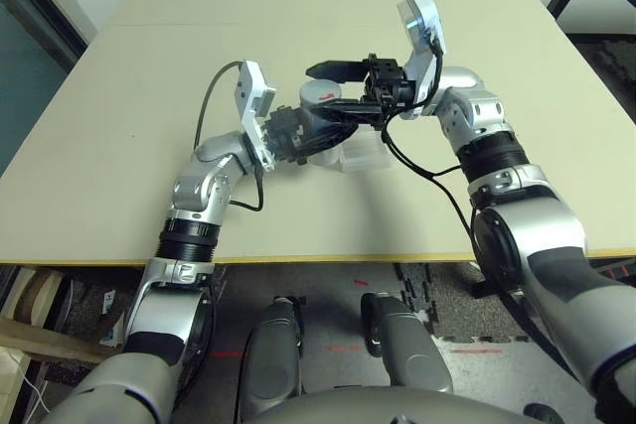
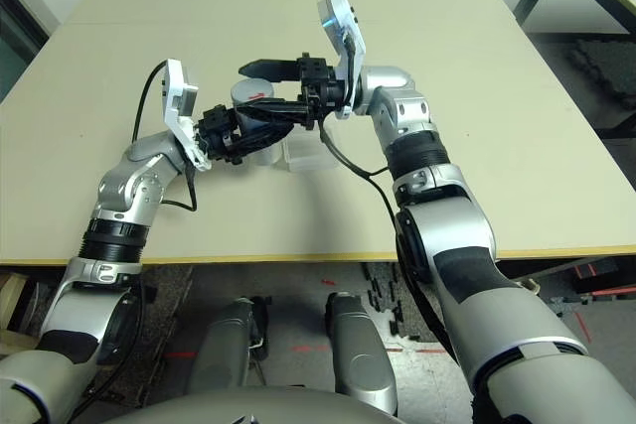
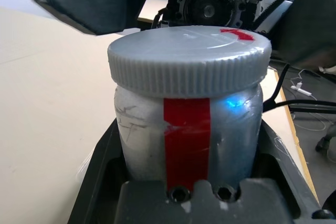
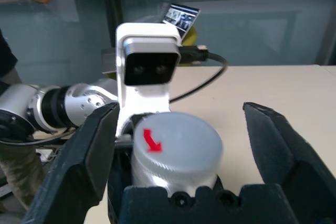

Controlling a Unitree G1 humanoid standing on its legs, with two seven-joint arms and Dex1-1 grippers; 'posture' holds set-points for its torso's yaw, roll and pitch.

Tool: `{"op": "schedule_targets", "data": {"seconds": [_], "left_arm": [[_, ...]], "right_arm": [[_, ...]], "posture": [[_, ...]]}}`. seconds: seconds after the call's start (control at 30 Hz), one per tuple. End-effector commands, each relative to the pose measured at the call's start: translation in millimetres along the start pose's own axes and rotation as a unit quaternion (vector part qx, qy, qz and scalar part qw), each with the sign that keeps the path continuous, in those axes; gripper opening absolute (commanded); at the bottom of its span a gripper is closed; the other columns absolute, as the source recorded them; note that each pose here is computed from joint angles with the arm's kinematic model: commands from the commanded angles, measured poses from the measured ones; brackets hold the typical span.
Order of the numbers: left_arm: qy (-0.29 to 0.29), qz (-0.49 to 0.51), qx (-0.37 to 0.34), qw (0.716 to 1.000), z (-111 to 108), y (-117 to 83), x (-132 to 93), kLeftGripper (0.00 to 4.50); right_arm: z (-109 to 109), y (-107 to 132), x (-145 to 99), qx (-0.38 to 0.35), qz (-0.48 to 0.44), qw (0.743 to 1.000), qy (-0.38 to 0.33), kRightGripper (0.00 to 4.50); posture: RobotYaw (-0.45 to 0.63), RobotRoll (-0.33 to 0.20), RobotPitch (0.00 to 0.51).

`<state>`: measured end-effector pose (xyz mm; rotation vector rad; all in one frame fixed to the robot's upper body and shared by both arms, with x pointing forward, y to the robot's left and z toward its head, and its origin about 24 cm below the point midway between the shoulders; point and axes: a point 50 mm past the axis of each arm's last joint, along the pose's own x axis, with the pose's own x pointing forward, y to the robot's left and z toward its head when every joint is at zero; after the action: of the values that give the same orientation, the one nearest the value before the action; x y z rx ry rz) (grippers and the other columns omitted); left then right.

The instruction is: Pour the medicine from the bottle into the box.

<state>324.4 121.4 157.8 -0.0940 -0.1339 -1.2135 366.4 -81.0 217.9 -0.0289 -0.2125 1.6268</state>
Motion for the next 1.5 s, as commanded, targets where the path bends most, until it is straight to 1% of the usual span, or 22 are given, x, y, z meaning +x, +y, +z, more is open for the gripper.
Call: {"op": "schedule_targets", "data": {"seconds": [0.03,0.27,0.57,0.83,1.03,1.2,1.5], "left_arm": [[0.009,0.005,-0.003,1.0,-5,1,0,2.63],[0.009,0.027,0.019,0.999,-6,7,1,2.63],[-0.002,0.04,0.033,0.999,-9,9,10,2.63],[-0.004,0.033,0.047,0.998,-10,6,15,2.63],[-0.006,0.03,0.05,0.998,-9,5,15,2.63],[-0.005,0.027,0.049,0.998,-10,2,14,2.63],[-0.004,0.026,0.048,0.998,-11,2,14,2.63]], "right_arm": [[3,-3,-7,-0.009,-0.009,1.0,0.008,4.5],[5,-1,-11,-0.013,-0.004,1.0,0.017,4.5],[2,3,1,-0.012,0.005,1.0,0.005,4.5],[-5,0,14,-0.018,-0.021,0.999,0.016,4.5],[-6,-4,18,-0.021,-0.032,0.999,0.024,4.5],[-7,-8,15,-0.022,-0.058,0.997,0.035,4.5],[-6,-13,-6,-0.011,-0.096,0.994,0.045,4.5]], "posture": [[-0.15,0.0,0.16],[-0.15,0.0,0.161],[-0.16,0.0,0.157],[-0.14,0.0,0.152],[-0.14,0.0,0.149],[-0.14,0.0,0.149],[-0.15,0.0,0.15]]}}
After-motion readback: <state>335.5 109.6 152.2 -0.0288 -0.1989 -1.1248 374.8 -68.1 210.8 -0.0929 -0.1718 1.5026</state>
